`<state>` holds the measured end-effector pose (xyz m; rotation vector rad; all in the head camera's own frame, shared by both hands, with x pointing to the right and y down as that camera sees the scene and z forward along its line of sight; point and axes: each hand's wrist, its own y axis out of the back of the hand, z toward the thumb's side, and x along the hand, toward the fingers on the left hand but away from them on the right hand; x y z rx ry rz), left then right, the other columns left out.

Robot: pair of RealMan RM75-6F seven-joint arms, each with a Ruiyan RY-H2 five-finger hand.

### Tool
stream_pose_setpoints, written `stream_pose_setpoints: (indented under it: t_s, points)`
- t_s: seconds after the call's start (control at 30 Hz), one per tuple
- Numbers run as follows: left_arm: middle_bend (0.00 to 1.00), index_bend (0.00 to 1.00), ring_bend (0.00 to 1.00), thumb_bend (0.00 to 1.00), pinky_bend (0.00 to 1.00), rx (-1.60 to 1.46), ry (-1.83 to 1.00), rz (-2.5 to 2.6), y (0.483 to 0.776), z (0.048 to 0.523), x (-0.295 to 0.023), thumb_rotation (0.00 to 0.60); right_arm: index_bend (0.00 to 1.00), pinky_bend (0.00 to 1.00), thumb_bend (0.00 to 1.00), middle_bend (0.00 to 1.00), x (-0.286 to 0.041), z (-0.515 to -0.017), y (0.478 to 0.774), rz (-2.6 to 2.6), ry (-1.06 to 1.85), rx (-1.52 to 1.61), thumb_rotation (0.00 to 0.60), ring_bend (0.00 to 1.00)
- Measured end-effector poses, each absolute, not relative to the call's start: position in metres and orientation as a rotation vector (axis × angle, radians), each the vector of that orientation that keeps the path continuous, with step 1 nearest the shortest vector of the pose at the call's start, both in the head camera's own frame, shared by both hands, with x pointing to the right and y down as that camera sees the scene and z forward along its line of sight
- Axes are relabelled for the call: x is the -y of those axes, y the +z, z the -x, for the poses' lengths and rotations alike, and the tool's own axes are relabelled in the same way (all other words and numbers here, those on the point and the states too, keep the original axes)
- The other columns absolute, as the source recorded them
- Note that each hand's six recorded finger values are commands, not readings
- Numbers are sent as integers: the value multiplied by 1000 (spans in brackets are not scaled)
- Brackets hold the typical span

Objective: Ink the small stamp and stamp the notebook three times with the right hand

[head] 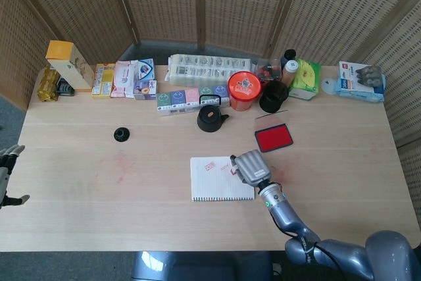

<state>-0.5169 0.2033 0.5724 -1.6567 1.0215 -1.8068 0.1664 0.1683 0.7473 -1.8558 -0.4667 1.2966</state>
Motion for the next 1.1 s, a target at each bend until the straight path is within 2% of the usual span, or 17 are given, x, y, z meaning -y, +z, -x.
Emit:
stream_pose_setpoints:
  t_s: [0.13,0.3,0.57,0.67,0.9,1.1]
  points:
    - [0,0,0,0,57,-1023,-1804,1659,572,517,-203,600,679,1000,569,1000,-165,-167,743,1848,1288,480,600,1000]
    - [0,0,0,0,57,-1032,-1801,1662,570,518,-203,600,679,1000,569,1000,-156,-163,723,1831,1242,518,600,1000]
    - [0,0,0,0,57,-1036,-1782,1672,567,517,-204,600,679,1000,568,1000,-115,-156,642,1750,1099,668,600,1000]
    - [0,0,0,0,57,-1043,-1775,1672,564,517,-204,600,680,1000,569,1000,-97,-164,624,1695,1104,700,600,1000]
    - [0,0,0,0,57,-1048,-1773,1672,563,518,-204,600,680,1000,569,1000,-90,-180,632,1675,1170,705,600,1000]
    - [0,0,0,0,57,-1054,-1787,1669,564,521,-203,600,680,1000,568,1000,-87,-217,661,1659,1276,713,600,1000]
